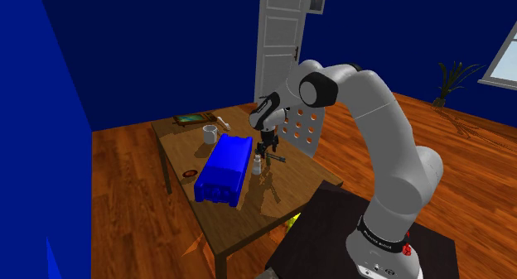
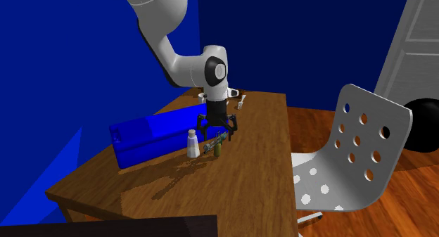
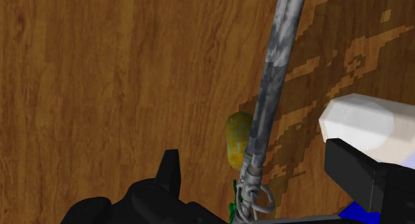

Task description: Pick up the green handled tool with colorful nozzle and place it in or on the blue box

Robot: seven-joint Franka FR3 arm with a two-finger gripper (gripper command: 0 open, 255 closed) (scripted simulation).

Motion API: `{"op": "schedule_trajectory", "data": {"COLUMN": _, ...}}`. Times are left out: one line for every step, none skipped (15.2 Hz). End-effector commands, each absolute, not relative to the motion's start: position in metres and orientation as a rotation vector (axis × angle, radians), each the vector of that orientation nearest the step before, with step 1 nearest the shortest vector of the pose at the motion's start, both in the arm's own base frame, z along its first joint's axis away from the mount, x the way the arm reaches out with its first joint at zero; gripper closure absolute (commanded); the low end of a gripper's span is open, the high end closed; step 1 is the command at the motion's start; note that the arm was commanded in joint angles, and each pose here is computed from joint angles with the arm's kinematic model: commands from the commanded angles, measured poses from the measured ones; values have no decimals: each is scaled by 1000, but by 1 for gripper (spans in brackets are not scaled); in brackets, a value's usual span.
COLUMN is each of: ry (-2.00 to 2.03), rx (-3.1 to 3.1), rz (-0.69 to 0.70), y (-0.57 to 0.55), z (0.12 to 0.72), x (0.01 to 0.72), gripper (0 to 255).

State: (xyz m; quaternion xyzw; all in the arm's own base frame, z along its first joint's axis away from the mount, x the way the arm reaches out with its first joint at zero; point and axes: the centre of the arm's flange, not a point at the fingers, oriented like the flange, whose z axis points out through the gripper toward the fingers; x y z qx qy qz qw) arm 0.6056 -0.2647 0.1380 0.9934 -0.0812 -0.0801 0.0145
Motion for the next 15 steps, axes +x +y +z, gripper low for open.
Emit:
{"op": "schedule_trajectory", "data": {"ry": -253, "rx": 3092, "rz": -249, "y": -265, "z": 138, "x": 606, "gripper": 0}}
{"op": "schedule_trajectory", "data": {"ry": -253, "rx": 3092, "rz": -249, "y": -265, "z": 138, "x": 606, "gripper": 0}}
{"op": "schedule_trajectory", "data": {"ry": -253, "rx": 3092, "rz": -249, "y": -265, "z": 138, "x": 606, "gripper": 255}}
{"op": "schedule_trajectory", "data": {"ry": -253, "rx": 3092, "rz": -249, "y": -265, "z": 138, "x": 606, "gripper": 255}}
{"op": "schedule_trajectory", "data": {"ry": -253, "rx": 3092, "rz": -249, "y": -265, "z": 138, "x": 606, "gripper": 255}}
{"op": "schedule_trajectory", "data": {"ry": -253, "rx": 3092, "rz": -249, "y": -265, "z": 138, "x": 606, "gripper": 255}}
{"op": "schedule_trajectory", "data": {"ry": -253, "rx": 3092, "rz": -249, "y": -265, "z": 138, "x": 606, "gripper": 255}}
{"op": "schedule_trajectory", "data": {"ry": -253, "rx": 3092, "rz": -249, "y": -265, "z": 138, "x": 606, "gripper": 255}}
{"op": "schedule_trajectory", "data": {"ry": -253, "rx": 3092, "rz": -249, "y": -265, "z": 138, "x": 606, "gripper": 255}}
{"op": "schedule_trajectory", "data": {"ry": -253, "rx": 3092, "rz": -249, "y": -265, "z": 138, "x": 606, "gripper": 255}}
{"op": "schedule_trajectory", "data": {"ry": -253, "rx": 3092, "rz": -249, "y": -265, "z": 138, "x": 606, "gripper": 255}}
{"op": "schedule_trajectory", "data": {"ry": -253, "rx": 3092, "rz": -249, "y": -265, "z": 138, "x": 606, "gripper": 255}}
{"op": "schedule_trajectory", "data": {"ry": -253, "rx": 3092, "rz": -249, "y": -265, "z": 143, "x": 606, "gripper": 255}}
{"op": "schedule_trajectory", "data": {"ry": -253, "rx": 3092, "rz": -249, "y": -265, "z": 148, "x": 606, "gripper": 255}}
{"op": "schedule_trajectory", "data": {"ry": -253, "rx": 3092, "rz": -249, "y": -265, "z": 154, "x": 606, "gripper": 255}}
